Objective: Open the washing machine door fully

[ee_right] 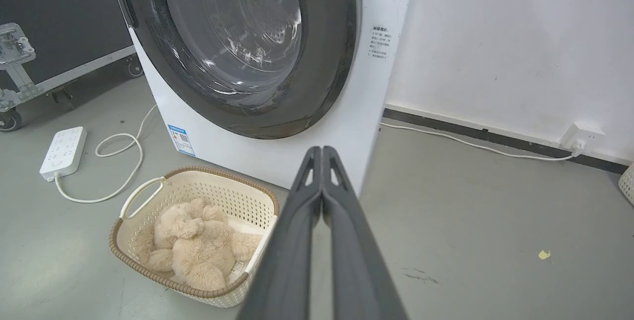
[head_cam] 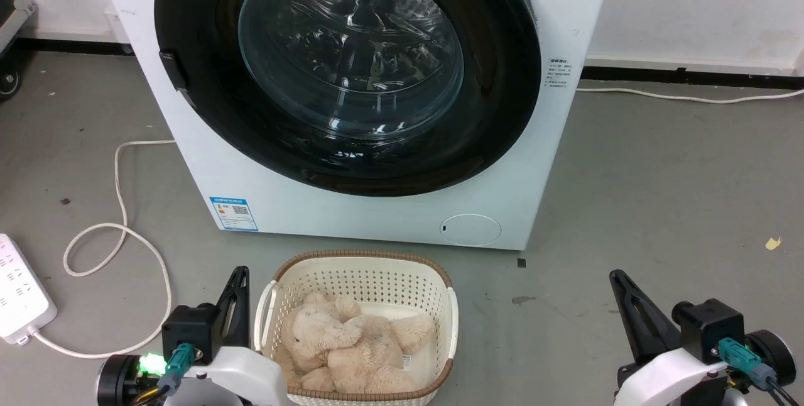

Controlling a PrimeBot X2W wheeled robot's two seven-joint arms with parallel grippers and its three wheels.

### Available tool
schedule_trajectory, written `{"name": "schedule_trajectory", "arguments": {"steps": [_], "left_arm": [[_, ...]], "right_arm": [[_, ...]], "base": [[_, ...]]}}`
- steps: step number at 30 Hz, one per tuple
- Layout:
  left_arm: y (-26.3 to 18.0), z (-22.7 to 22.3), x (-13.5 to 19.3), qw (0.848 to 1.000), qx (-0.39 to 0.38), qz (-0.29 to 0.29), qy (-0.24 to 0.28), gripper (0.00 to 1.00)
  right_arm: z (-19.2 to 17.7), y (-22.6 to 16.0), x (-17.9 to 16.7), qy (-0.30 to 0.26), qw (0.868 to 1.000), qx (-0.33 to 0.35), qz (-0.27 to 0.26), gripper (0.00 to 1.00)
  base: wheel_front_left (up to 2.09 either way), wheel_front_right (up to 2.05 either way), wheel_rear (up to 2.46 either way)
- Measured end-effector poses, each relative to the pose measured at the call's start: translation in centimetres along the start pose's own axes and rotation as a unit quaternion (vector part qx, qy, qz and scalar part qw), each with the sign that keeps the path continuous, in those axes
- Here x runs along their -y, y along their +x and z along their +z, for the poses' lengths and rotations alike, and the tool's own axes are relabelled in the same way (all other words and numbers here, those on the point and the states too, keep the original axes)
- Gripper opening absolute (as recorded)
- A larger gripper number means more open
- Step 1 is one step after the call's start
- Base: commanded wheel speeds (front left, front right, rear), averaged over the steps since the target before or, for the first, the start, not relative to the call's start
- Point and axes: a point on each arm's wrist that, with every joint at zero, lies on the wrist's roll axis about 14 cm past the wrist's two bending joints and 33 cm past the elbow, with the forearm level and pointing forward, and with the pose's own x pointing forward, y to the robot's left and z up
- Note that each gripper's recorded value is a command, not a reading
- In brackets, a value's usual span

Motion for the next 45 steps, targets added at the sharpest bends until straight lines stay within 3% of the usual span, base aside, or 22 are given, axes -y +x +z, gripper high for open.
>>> {"name": "schedule_trajectory", "arguments": {"steps": [11, 12, 45], "left_arm": [[0.0, 0.0, 0.0, 1.000, 0.000, 0.000, 0.000, 0.00], [0.0, 0.0, 0.0, 1.000, 0.000, 0.000, 0.000, 1.00], [1.2, -0.4, 0.7, 1.000, 0.009, -0.004, -0.007, 1.00]], "right_arm": [[0.0, 0.0, 0.0, 0.000, 1.000, 0.000, 0.000, 0.00], [0.0, 0.0, 0.0, 0.000, 1.000, 0.000, 0.000, 1.00], [-0.2, 1.8, -0.2, -0.005, 1.000, 0.009, 0.008, 1.00]], "base": [[0.00, 0.00, 0.00], [0.00, 0.00, 0.00], [0.00, 0.00, 0.00]]}}
